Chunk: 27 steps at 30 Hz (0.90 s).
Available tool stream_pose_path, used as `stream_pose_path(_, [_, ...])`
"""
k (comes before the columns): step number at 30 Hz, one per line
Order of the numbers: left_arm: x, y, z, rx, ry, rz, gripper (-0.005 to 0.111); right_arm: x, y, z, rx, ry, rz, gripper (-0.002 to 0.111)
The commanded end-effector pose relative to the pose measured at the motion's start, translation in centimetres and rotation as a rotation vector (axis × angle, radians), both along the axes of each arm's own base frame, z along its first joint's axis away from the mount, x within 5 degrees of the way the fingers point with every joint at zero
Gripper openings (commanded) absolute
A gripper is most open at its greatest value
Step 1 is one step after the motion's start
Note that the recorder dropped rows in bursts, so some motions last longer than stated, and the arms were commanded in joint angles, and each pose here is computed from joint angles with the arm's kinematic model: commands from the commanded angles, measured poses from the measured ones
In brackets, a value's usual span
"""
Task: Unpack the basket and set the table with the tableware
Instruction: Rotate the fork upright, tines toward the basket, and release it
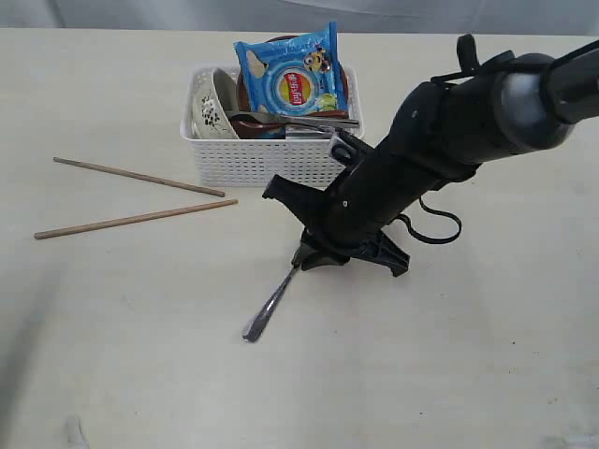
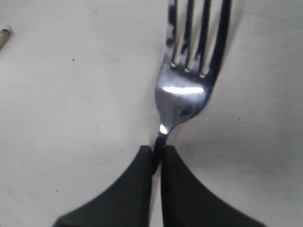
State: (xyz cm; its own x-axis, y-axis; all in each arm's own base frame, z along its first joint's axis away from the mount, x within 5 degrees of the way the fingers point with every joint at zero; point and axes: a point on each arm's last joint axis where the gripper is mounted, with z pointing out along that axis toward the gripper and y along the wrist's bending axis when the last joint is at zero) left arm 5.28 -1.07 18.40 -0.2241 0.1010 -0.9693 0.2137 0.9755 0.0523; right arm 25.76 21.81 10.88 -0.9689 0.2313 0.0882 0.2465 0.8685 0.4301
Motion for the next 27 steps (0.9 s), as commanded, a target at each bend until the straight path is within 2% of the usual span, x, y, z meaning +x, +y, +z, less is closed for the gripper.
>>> stream_pose_path(1, [0.0,0.0,0.0,-0.003,-0.008,-0.007,0.0,-0.1,0.2,-0.5,-0.053,-0.014,0.154,-0.001])
stream_pose_path(5, [0.0,0.0,0.0,-0.003,-0.008,-0.007,0.0,-0.3,1.3,0.7,-0.048,-0.026,0.245,-0.001])
stream_pose_path(8, [0.0,0.0,0.0,-0.003,-0.008,-0.007,0.0,-1.3,1.7,1.2,-0.129,-0.006,0.365,-0.001])
stream_pose_path(15, [0.0,0.0,0.0,-0.003,-0.008,-0.007,0.0,-2.8,2.8,1.1,-0.159,0.011,0.411,0.0])
stream_pose_path(17, [0.0,0.0,0.0,-0.003,-0.008,-0.007,0.0,-2.8,3.0,1.1,-0.159,-0.008,0.419,0.011])
stream_pose_path(18, [0.0,0.0,0.0,-0.003,-0.008,-0.007,0.0,-2.6,3.0,1.2,-0.171,-0.021,0.437,0.025])
stream_pose_path(20, [0.0,0.0,0.0,-0.003,-0.008,-0.007,0.0,-2.4,3.0,1.6,-0.19,-0.022,0.472,0.046])
stream_pose_path(23, [0.0,0.0,0.0,-0.003,-0.008,-0.007,0.0,-1.9,3.1,3.5,-0.233,-0.032,0.553,0.049])
stream_pose_path(27, [0.0,0.0,0.0,-0.003,-0.008,-0.007,0.0,-1.0,2.8,7.9,-0.313,-0.102,0.653,0.049])
